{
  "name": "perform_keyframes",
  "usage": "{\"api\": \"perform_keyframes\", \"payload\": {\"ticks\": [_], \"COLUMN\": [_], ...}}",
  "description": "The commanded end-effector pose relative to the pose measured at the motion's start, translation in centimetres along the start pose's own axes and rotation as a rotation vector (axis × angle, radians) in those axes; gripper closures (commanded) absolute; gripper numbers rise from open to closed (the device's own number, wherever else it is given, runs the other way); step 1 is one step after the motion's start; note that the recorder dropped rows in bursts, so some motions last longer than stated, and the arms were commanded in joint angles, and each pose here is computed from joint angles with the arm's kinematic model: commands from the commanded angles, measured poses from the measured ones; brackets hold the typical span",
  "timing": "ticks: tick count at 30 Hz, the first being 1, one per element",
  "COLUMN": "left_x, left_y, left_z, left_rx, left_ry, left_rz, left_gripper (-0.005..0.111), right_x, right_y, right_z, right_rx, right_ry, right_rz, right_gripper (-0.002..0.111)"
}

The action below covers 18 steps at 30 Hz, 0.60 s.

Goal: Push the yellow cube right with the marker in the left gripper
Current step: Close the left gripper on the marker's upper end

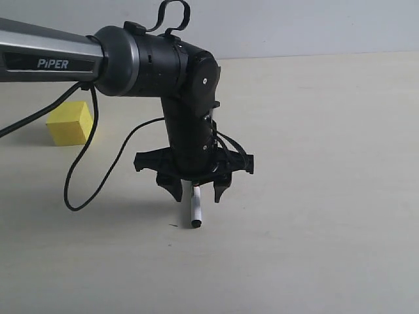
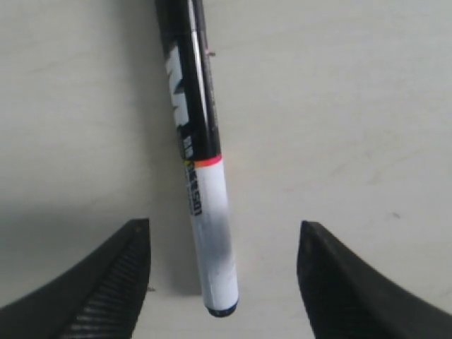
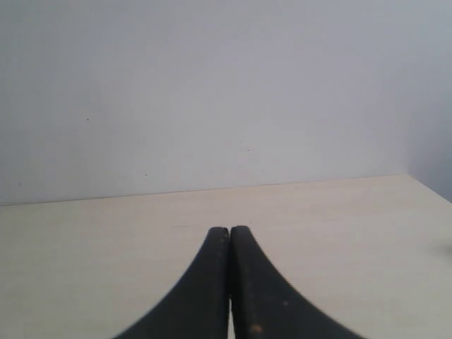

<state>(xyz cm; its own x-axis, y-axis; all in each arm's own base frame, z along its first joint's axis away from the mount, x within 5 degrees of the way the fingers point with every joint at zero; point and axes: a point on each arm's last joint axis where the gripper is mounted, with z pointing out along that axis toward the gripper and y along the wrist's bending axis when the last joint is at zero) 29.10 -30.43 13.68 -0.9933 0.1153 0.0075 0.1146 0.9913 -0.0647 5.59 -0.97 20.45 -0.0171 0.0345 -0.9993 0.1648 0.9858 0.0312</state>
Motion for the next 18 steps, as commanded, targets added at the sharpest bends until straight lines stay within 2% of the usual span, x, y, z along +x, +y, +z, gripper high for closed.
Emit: {"api": "perform_keyframes", "payload": {"ticks": [1, 18], "left_x": [0.29, 0.49], "left_y": [0.03, 0.27], "left_z": [0.00, 0.58], "left_rx": [-0.010, -0.011], "left_ry": [-0.003, -0.005], "left_rz": [0.003, 0.003], "left_gripper": [0.047, 0.047], "right_x": [0.10, 0.10], "right_y": [-0.02, -0.02], "right_z": [-0.03, -0.03], "right_rx": [0.003, 0.003], "right_ry": [-0.003, -0.003], "right_rz": [0.002, 0.002], "right_gripper": [0.108, 0.108]}}
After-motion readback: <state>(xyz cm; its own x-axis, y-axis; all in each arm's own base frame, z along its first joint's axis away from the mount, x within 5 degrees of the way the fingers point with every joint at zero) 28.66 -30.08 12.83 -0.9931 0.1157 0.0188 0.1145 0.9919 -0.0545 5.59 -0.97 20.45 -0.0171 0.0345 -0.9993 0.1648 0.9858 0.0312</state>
